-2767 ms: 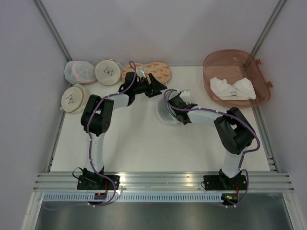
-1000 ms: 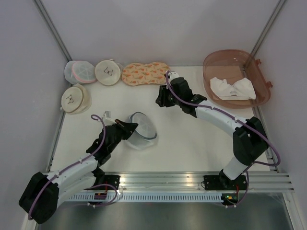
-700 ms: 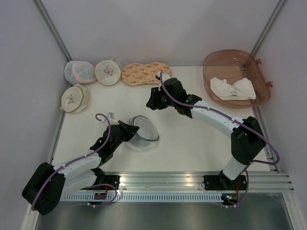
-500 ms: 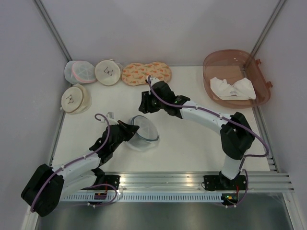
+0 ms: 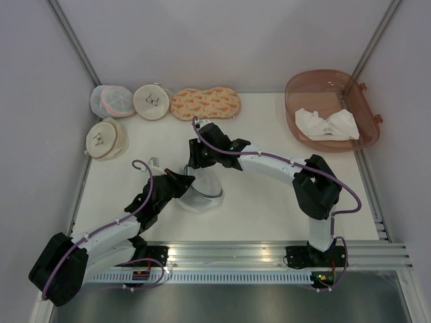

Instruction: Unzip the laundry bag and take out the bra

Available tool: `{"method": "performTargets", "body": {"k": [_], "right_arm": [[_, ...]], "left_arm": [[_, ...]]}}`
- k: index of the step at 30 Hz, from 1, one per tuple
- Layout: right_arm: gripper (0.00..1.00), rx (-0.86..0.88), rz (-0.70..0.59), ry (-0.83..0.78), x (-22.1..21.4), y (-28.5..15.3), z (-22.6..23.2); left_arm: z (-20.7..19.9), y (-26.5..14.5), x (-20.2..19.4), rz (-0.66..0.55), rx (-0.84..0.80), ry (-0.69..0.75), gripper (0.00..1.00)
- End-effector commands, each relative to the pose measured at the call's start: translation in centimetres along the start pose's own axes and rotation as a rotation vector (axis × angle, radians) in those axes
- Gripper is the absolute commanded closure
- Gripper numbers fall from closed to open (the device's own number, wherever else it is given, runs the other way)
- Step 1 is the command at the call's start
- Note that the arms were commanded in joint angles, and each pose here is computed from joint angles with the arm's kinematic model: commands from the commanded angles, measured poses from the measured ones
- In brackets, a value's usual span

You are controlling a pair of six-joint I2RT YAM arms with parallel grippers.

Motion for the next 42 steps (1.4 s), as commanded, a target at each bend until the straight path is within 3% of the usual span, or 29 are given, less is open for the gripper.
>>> {"method": "performTargets", "body": {"k": [1, 12, 15, 20, 25, 26, 28, 29, 32, 42], "right_arm": [[0.54, 0.004, -0.029, 0.011, 1.1, 0.4, 1.2], [0.58, 0.007, 0.009, -0.009, 0.3, 1.5, 2.3], [0.69, -0.012, 0.023, -0.013, 0.0, 1.5, 2.2], [0.97, -0.063, 0.033, -0.026, -0.5, 1.3, 1.7], [1.00, -0.083, 0.006, -0.034, -0.1, 0.3, 1.5], [0.99, -0.092, -0.006, -0.041, 0.2, 0.1, 1.4], [1.00, -0.103, -0.019, -0.051, 0.4, -0.4, 1.3], [1.00, -0.111, -0.020, -0.061, 0.5, -0.6, 1.2], [0.99, -0.127, -0.034, -0.073, 0.7, -1.2, 1.0], [1.00, -0.097, -0.094, -0.102, 1.2, -4.6, 0.4]], "left_arm": [[-1.0, 0.2, 0.3, -0.022, -0.026, 0.009, 0.98], [-1.0, 0.2, 0.4, -0.026, -0.022, 0.012, 0.98], [-0.9, 0.2, 0.4, -0.028, -0.020, 0.013, 0.98], [-1.0, 0.0, 0.6, -0.041, -0.019, 0.013, 0.98], [-1.2, 0.0, 0.7, -0.043, -0.020, 0.022, 0.96], [-1.2, 0.0, 0.7, -0.042, -0.017, 0.023, 0.75], [-1.4, 0.0, 0.8, -0.042, -0.007, 0.026, 0.45], [-1.5, -0.1, 0.9, -0.046, -0.004, 0.025, 0.23], [-2.2, -0.7, 1.5, -0.075, -0.012, 0.032, 0.12], [-3.0, -3.3, 3.9, -0.229, -0.068, 0.052, 0.07]]}}
Point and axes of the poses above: each gripper's point midway between its finger pads, its own y axis out along the fingers, its own z axis along the line the jaws close on, x = y × z, the point moved 7 cm from there along -y, back along the fingers, and after that the axes turned 8 degrees about -y, right-handed, at the moved point
